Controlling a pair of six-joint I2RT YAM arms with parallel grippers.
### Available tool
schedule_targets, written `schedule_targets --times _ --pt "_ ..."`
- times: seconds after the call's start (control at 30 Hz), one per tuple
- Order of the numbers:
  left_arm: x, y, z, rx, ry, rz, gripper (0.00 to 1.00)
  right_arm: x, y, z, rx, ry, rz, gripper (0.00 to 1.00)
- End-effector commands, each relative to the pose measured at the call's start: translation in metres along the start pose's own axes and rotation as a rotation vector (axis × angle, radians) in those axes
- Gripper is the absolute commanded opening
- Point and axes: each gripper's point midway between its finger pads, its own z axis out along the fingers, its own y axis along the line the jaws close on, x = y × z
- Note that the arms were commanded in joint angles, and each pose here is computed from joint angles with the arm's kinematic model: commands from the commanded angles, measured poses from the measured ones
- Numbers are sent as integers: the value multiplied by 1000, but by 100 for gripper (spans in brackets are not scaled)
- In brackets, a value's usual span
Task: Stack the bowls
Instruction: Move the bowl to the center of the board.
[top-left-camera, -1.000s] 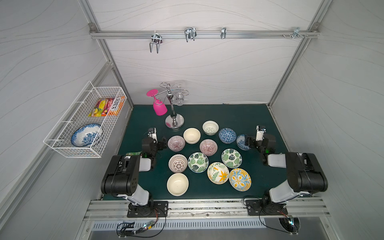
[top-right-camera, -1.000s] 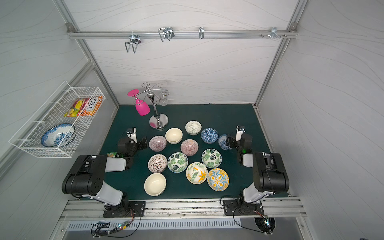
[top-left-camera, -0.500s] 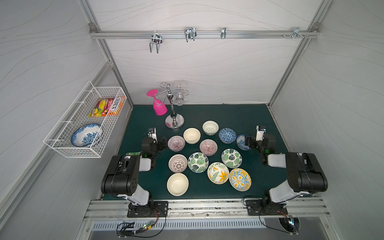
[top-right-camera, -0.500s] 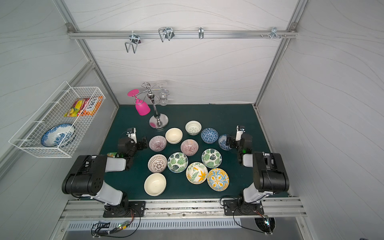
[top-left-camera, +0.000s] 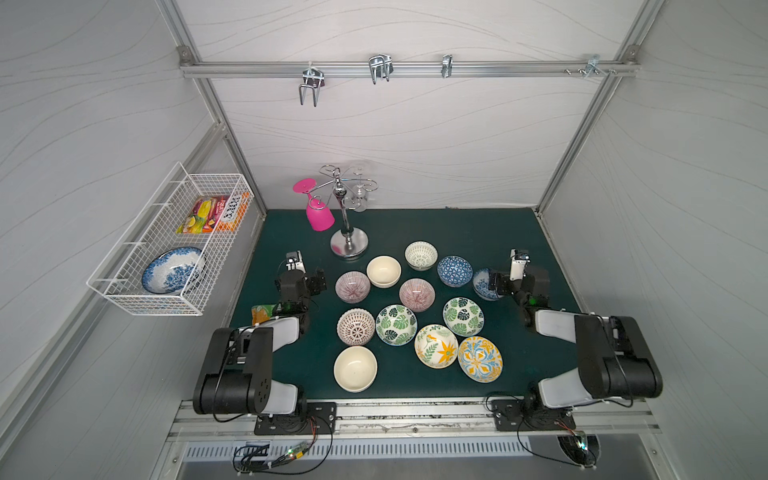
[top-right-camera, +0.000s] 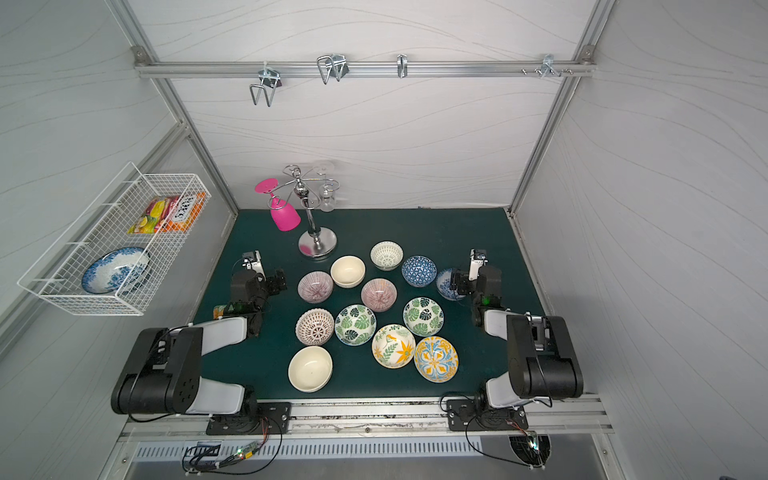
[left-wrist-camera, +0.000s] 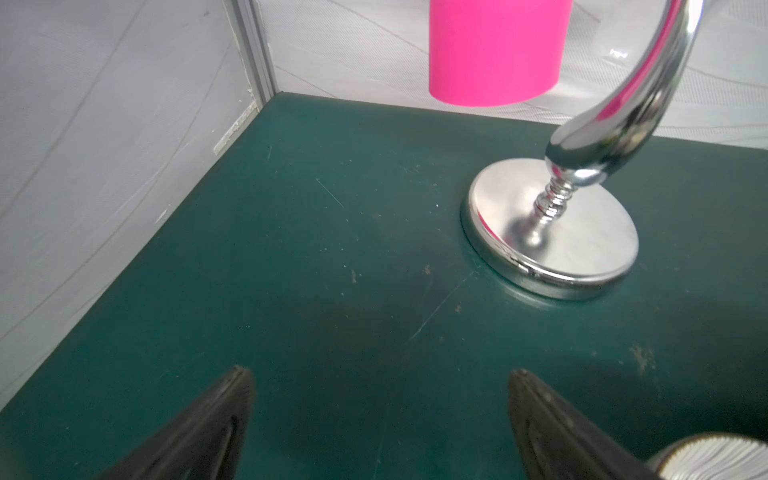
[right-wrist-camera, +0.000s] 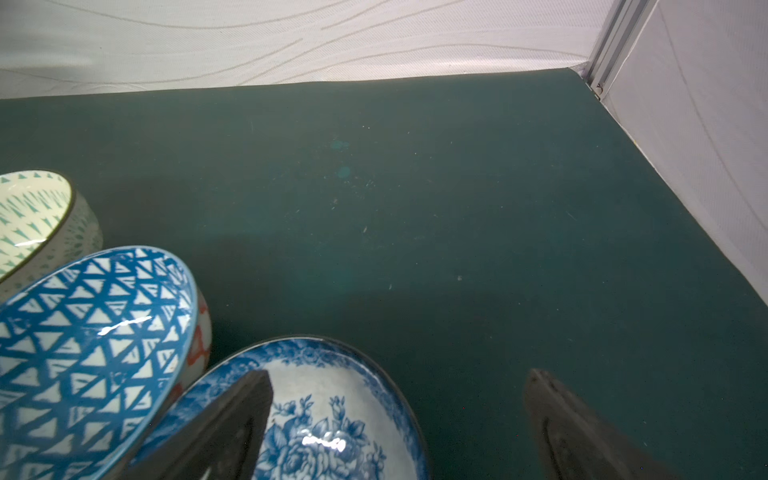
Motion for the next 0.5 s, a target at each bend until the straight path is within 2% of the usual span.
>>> schedule_targets --times 0.0,0.07,0.13,0.2,0.27,0.33,0.4,0.47 --pt "-19 6 -5 -54 -12 -29 100 -16 -7 -9 50 -10 8 99" --pt "-30 12 -12 -94 -27 -57 100 -27 -11 -19 78 -48 21 99" --pt "-42 24 -18 -175 -41 -139 100 -41 -13 -29 87 -87 46 99" --pt "-52 49 -28 -344 -22 -283 100 -56 -12 -39 77 -117 56 99" --pt "-46 83 -49 -610 48 -392 100 -76 -10 -51 75 -136 63 99" --pt "-42 102 -72 -785 126 -391 100 -93 -12 -65 90 -147 89 99" --pt "-53 102 -80 -814 193 -358 100 -111 -13 -82 97 -161 144 99" --pt "-63 93 -85 -775 282 -353 100 -122 -14 -97 101 -144 237 99"
